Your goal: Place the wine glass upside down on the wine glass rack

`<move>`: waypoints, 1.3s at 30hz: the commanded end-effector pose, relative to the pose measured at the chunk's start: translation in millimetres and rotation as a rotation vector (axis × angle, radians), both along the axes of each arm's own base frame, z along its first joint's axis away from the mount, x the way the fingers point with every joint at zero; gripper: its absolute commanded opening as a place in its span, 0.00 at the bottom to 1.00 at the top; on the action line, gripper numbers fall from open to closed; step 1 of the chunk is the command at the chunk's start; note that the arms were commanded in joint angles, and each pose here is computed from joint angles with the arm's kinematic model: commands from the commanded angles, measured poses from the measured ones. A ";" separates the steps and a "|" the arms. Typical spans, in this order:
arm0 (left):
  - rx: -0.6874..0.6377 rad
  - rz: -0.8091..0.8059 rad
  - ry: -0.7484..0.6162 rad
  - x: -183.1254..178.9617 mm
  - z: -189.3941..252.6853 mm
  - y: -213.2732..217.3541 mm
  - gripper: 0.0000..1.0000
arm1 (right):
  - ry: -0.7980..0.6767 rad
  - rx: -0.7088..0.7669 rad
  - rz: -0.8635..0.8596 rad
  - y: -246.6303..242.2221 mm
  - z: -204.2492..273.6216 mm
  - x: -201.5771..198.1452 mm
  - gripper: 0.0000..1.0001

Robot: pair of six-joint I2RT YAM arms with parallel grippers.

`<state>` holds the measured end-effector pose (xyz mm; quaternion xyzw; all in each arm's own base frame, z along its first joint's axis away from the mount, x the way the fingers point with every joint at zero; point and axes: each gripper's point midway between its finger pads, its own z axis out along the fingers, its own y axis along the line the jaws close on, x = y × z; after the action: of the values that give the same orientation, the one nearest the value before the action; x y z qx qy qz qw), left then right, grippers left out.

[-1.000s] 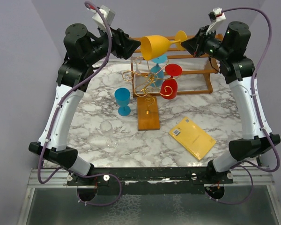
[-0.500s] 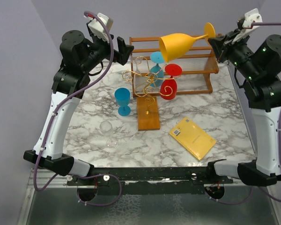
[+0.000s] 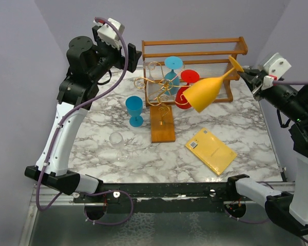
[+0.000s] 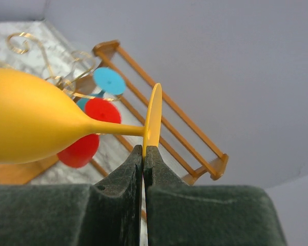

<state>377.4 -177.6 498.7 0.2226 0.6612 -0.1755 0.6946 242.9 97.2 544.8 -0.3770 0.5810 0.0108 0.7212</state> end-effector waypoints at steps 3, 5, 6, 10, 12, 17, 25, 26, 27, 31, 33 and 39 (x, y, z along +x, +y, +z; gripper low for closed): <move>0.019 0.071 -0.071 -4.0 14.0 17.9 0.98 | 0.115 -0.264 0.339 36.4 -70.5 -31.6 0.01; 0.026 0.074 -0.073 -4.3 13.7 18.7 0.98 | 0.142 -0.317 0.374 38.5 -87.0 -30.6 0.01; 0.028 0.079 -0.073 -3.8 13.8 20.0 0.98 | 0.156 -0.335 0.380 39.0 -94.2 -26.7 0.01; 0.037 0.087 -0.071 -1.2 12.7 20.7 0.98 | 0.160 -0.405 0.394 41.1 -113.7 -11.1 0.01; 0.044 0.091 -0.068 0.8 11.5 21.2 0.98 | 0.138 -0.437 0.401 45.1 -118.7 -1.9 0.01; 0.079 0.126 -0.063 8.3 3.9 26.6 0.98 | 0.075 -0.543 0.409 54.9 -133.5 20.2 0.01; 0.121 0.185 -0.071 12.9 -2.2 40.3 0.98 | -0.016 -0.629 0.401 70.8 -136.3 40.4 0.01; 0.121 0.191 -0.074 12.8 -1.4 41.9 0.98 | -0.025 -0.626 0.407 73.4 -135.0 41.3 0.01; 0.122 0.194 -0.075 13.2 -1.2 43.2 0.98 | -0.040 -0.624 0.412 75.5 -132.4 42.0 0.01; 0.122 0.203 -0.084 12.9 1.8 46.9 0.99 | -0.081 -0.645 0.416 80.9 -128.7 49.0 0.01; 0.124 0.205 -0.087 12.2 3.1 47.8 0.99 | -0.097 -0.667 0.409 81.8 -128.8 54.1 0.01; 0.124 0.209 -0.092 11.6 3.9 50.3 0.99 | -0.131 -0.730 0.398 85.6 -134.5 65.4 0.01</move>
<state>394.6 -137.8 487.4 0.2132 0.6721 -0.0653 0.7061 294.5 179.9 403.5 -0.7061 0.4409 -0.0380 0.5527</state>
